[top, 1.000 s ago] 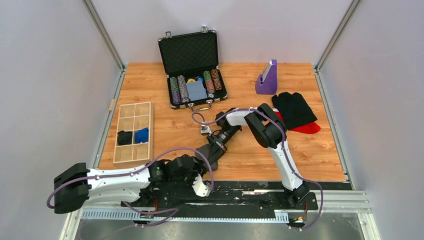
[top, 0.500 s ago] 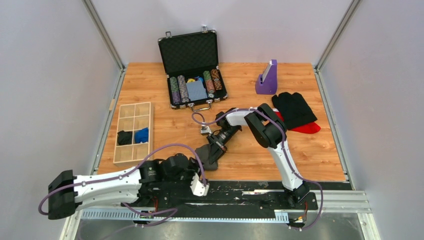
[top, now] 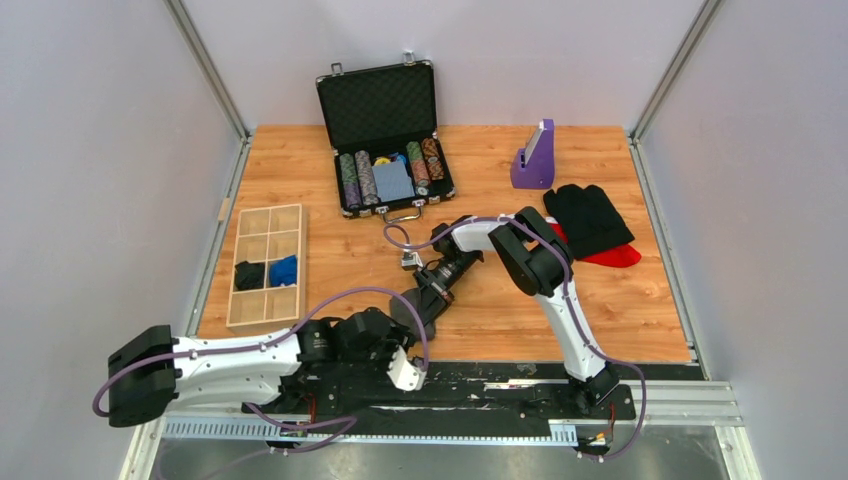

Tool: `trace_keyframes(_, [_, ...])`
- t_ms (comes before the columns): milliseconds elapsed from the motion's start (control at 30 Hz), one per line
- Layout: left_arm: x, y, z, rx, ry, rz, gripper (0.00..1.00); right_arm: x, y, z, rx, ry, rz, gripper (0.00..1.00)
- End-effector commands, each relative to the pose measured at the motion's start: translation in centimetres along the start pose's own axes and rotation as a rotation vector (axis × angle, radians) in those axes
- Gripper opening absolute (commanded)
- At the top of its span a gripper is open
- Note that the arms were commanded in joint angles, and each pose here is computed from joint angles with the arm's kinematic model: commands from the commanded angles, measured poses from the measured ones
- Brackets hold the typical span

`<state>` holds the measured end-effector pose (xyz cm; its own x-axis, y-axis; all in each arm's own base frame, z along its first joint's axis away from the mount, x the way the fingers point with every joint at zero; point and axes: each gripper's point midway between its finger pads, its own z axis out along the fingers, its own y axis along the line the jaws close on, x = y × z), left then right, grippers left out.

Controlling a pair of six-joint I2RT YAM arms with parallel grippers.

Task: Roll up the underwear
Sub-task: Roll the underwear to the corner of the board.

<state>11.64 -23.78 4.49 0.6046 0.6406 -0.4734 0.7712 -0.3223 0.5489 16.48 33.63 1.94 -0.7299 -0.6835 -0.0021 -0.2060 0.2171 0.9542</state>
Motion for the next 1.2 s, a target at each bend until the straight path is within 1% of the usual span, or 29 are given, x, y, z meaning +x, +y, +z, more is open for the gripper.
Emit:
trace_keyframes(0, [-0.1, 1.1, 0.7, -0.033, 0.013, 0.025, 0.57, 2.3, -8.4, 0.6, 0.231, 0.077, 0.127, 0.00])
trace_keyframes(200, [0.4, 1.3, 1.4, -0.023, 0.053, 0.021, 0.56, 2.3, -8.4, 0.6, 0.230, 0.077, 0.128, 0.00])
trace_keyframes(267, [0.9, 1.0, 1.5, -0.018, 0.067, 0.042, 0.55, 2.3, -8.4, 0.7, 0.228, 0.077, 0.128, 0.00])
trace_keyframes(367, [2.1, 0.6, 1.0, -0.013, 0.117, 0.070, 0.55, 2.3, -8.3, 0.6, 0.225, 0.074, 0.127, 0.00])
trace_keyframes(533, [3.1, -0.4, 0.3, 0.014, 0.153, 0.083, 0.52, 2.3, -8.3, 0.6, 0.221, 0.073, 0.125, 0.00])
trace_keyframes(600, [3.5, -0.7, 0.3, 0.023, 0.166, 0.084, 0.44, 2.2, -8.3, 0.6, 0.219, 0.073, 0.125, 0.00])
trace_keyframes(700, [4.2, -1.0, 0.8, 0.049, 0.213, 0.068, 0.36, 2.3, -8.3, 0.6, 0.221, 0.073, 0.128, 0.00])
trace_keyframes(733, [4.4, -1.1, 0.9, 0.056, 0.225, 0.046, 0.31, 2.3, -8.4, 0.6, 0.221, 0.073, 0.128, 0.00])
trace_keyframes(900, [5.1, -1.2, 1.4, 0.126, 0.240, -0.069, 0.19, 2.4, -8.4, 0.7, 0.211, 0.067, 0.137, 0.06])
trace_keyframes(933, [5.6, -1.9, 1.3, 0.175, 0.240, -0.110, 0.15, 2.4, -8.4, 0.6, 0.205, 0.062, 0.140, 0.09])
trace_keyframes(967, [5.4, -1.5, 1.3, 0.179, 0.230, -0.139, 0.13, 2.4, -8.2, 0.5, 0.202, 0.057, 0.140, 0.16])
trace_keyframes(1000, [5.9, -2.0, 1.1, 0.221, 0.225, -0.199, 0.10, 2.1, -8.0, 0.1, 0.203, 0.040, 0.134, 0.30])
trace_keyframes(1033, [5.9, -0.7, 0.9, 0.218, 0.208, -0.238, 0.09, 1.5, -7.2, -0.7, 0.197, 0.008, 0.107, 0.41])
trace_keyframes(1067, [5.6, -1.8, 0.7, 0.292, 0.177, -0.274, 0.07, 0.6, -6.0, -1.8, 0.188, -0.046, 0.069, 0.52])
trace_keyframes(1100, [4.8, -0.6, 0.6, 0.302, 0.112, -0.296, 0.07, -0.6, -4.5, -3.5, 0.179, -0.115, 0.018, 0.63])
trace_keyframes(1133, [4.8, -1.1, 0.3, 0.346, 0.108, -0.319, 0.05, -1.7, -2.9, -5.5, 0.166, -0.189, -0.033, 0.80])
trace_keyframes(1167, [4.3, 0.0, 0.3, 0.351, 0.065, -0.320, 0.04, -3.0, -1.0, -7.7, 0.149, -0.260, -0.092, 0.97])
